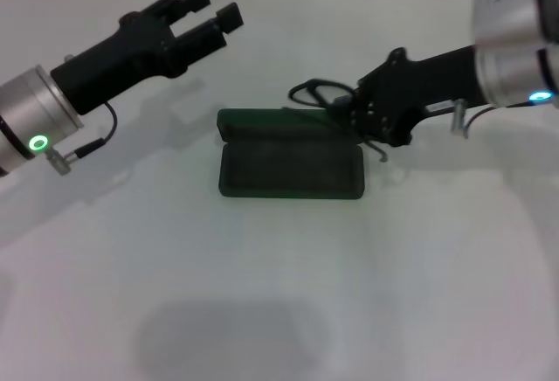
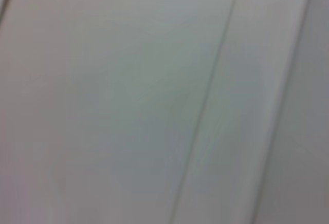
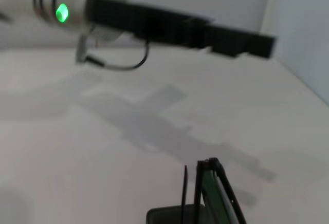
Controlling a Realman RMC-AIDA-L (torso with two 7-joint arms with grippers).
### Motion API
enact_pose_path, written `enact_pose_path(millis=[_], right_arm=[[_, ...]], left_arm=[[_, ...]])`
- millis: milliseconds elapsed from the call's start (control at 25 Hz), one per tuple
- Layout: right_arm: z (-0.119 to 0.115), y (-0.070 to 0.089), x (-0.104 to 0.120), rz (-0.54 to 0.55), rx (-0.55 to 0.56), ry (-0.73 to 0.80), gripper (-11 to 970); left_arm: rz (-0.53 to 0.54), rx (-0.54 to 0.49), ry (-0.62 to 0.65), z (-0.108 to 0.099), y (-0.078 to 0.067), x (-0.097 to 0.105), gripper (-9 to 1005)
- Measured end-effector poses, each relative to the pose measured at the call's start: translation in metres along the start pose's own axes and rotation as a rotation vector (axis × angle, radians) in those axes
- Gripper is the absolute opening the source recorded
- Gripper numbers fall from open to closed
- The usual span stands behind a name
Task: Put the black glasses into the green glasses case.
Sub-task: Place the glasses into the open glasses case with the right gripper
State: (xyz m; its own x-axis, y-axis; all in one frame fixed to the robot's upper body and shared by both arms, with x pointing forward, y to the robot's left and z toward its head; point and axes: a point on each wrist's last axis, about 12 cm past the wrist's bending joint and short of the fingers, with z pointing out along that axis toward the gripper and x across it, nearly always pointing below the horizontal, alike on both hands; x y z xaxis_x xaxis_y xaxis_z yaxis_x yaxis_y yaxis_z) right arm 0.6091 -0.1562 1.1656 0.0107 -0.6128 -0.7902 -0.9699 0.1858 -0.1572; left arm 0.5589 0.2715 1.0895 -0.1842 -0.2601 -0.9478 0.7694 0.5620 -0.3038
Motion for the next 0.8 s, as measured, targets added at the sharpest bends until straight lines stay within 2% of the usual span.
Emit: enact_pose_path(millis=[200, 400, 680, 800], right_arm=[[0.013, 0.016, -0.007, -0.087, -0.015, 0.025, 169], [0.025, 0.039, -0.005, -0.171, 0.009, 0.039, 173], [0.056, 0.064, 0.007, -0.287, 0.154, 0.045, 180], [0.062, 0.067, 0.009, -0.304, 0.197, 0.047, 183]], left_arm=[[0.015, -0.048, -0.031, 0.000, 0.005, -0.004, 757], [0.022, -0.071, -0.036, 0.002, 0.011, -0.008, 759], [0.006, -0.106, -0.009, 0.005, 0.018, -0.010, 760], [0.000, -0.103, 0.003, 0.011, 0.019, -0.011, 761]])
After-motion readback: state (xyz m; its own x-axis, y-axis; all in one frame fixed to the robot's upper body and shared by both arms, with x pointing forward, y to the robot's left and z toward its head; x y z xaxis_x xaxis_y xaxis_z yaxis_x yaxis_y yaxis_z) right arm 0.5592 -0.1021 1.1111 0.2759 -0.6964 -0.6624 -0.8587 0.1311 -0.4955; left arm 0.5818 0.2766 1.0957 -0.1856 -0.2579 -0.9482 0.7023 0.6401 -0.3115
